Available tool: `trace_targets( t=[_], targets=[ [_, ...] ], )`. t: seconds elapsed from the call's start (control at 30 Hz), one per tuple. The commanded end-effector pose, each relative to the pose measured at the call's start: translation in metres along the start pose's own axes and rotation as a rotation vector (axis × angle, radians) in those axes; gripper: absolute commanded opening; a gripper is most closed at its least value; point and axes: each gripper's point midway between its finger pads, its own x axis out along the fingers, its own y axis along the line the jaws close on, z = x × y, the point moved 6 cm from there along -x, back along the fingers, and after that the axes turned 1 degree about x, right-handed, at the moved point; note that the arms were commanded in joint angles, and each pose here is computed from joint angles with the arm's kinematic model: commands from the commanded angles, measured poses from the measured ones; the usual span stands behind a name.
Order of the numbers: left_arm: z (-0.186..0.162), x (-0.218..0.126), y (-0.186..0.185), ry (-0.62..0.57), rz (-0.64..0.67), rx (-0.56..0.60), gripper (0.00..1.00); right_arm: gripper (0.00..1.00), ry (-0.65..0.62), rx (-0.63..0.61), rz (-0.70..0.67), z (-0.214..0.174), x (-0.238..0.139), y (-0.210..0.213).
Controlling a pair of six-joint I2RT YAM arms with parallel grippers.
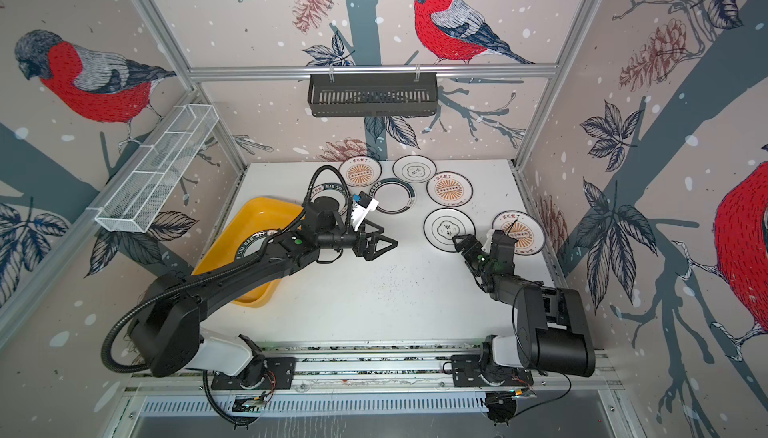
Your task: Place the plates into the plastic bin on the countertop
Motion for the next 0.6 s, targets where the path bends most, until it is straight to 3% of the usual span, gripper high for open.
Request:
trace_targets(
  t=[0.0,0.33,0.43,0.57],
  targets=[
    [0.007,0.002,-0.009,-0.018,-0.055,0.036,0.96,0.87,-0.018,-0.002,0.044,0.004,0.002,0.005],
    [0.007,0.002,-0.008,-0.014,-0.034,0.03,0.96,0.87,-0.021,0.093,0.043,0.0,0.007,-0.016],
    [0.008,0.001,-0.007,-0.018,-0.021,0.033,0.96,0.8,-0.027,0.138,0.054,-0.001,0.007,-0.023],
    [0.007,0.001,-0.005,-0.013,-0.003,0.036,0.96,0.61,-0.022,0.183,0.068,-0.004,0.009,-0.029]
  ],
)
